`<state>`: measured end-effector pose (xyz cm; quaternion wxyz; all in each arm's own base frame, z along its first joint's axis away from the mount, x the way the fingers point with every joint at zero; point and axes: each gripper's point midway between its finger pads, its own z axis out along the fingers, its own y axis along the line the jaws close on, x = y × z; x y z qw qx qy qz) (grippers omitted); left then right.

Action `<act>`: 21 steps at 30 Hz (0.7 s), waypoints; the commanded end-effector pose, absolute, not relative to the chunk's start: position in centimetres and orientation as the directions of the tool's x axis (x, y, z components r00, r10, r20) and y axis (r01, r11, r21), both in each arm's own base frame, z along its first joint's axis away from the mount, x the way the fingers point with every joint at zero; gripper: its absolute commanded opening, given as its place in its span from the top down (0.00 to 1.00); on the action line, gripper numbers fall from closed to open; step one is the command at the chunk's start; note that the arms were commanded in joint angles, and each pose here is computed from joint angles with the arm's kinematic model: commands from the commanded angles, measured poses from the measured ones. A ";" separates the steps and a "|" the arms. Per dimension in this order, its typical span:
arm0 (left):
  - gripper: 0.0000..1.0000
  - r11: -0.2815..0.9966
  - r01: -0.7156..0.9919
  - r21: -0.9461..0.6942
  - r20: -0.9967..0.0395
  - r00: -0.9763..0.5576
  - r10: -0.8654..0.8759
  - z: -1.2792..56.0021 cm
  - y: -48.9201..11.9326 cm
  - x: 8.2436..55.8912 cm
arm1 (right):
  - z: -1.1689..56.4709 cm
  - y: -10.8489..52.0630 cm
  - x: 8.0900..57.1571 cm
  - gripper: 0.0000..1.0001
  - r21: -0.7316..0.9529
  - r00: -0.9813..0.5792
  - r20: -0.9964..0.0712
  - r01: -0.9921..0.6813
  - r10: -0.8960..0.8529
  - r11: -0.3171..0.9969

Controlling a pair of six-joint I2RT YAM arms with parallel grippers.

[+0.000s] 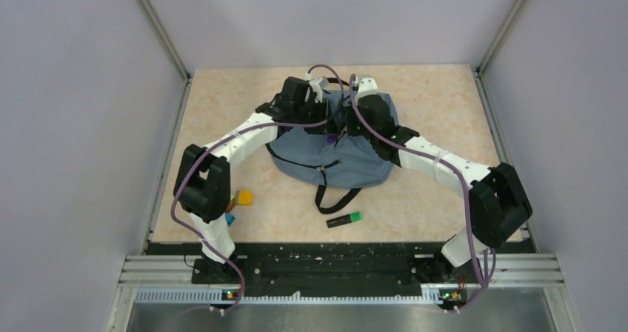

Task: Pack the student bag
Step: Place the stationery in the student bag.

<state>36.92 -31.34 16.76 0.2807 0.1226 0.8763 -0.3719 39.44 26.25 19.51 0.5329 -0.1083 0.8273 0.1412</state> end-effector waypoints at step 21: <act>0.76 0.522 0.389 -0.759 -0.558 -0.802 -0.213 18.7 -36.3 41.0 | 24.7 26.7 39.8 1.00 0.191 -0.297 -0.951 -0.351 0.085 0.917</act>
